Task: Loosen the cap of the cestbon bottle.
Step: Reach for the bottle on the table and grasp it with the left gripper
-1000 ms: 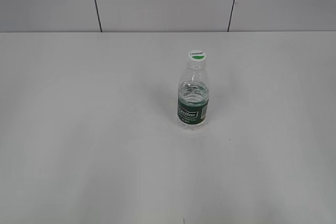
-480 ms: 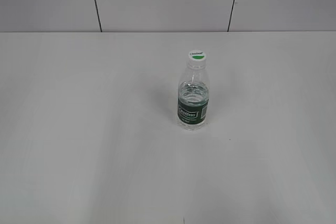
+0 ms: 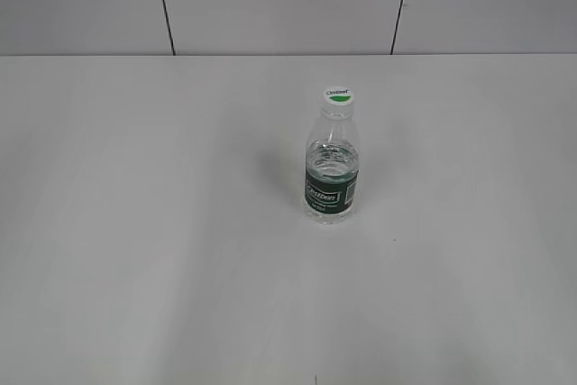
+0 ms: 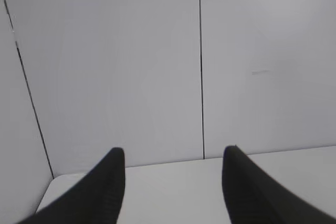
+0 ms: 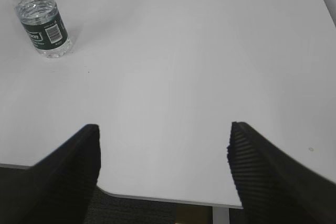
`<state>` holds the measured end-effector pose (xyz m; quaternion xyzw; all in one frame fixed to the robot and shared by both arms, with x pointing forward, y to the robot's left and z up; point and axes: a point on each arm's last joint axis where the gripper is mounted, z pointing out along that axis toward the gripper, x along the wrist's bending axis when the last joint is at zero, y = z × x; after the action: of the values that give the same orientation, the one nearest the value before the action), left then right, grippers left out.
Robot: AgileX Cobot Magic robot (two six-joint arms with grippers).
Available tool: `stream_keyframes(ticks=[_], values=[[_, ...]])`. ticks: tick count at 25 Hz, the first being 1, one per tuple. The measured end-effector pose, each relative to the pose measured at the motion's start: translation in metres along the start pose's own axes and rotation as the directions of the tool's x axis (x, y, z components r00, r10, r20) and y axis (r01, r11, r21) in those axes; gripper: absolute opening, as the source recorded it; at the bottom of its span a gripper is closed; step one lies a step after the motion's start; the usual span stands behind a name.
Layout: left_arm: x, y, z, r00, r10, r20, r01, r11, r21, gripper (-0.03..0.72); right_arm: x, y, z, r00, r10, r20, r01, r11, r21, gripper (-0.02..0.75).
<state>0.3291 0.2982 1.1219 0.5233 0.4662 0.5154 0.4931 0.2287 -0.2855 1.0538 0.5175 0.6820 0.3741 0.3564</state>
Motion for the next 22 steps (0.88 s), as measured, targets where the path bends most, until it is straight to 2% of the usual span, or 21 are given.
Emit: stream_keyframes(ticks=[6,11,15,22], values=[[-0.002,-0.009,0.04,1.0,0.001,0.01,-0.001,0.999,0.05,0.372,0.0,0.0,0.0,1.0,0.001,0.0,-0.001,1.0,0.0,0.581],[-0.003,-0.016,0.07,1.0,0.008,0.017,-0.008,0.999,0.04,0.372,0.0,0.0,0.0,1.0,0.001,0.0,-0.001,1.0,0.0,0.581],[-0.005,-0.034,0.1,1.0,0.005,0.026,-0.008,0.996,0.091,0.372,0.0,0.0,0.0,1.0,0.003,-0.001,-0.003,1.0,0.0,0.581],[-0.008,-0.057,0.136,0.999,0.002,0.035,-0.005,0.996,0.089,0.372,0.0,0.0,0.0,1.0,0.005,-0.001,-0.005,1.0,0.0,0.581]])
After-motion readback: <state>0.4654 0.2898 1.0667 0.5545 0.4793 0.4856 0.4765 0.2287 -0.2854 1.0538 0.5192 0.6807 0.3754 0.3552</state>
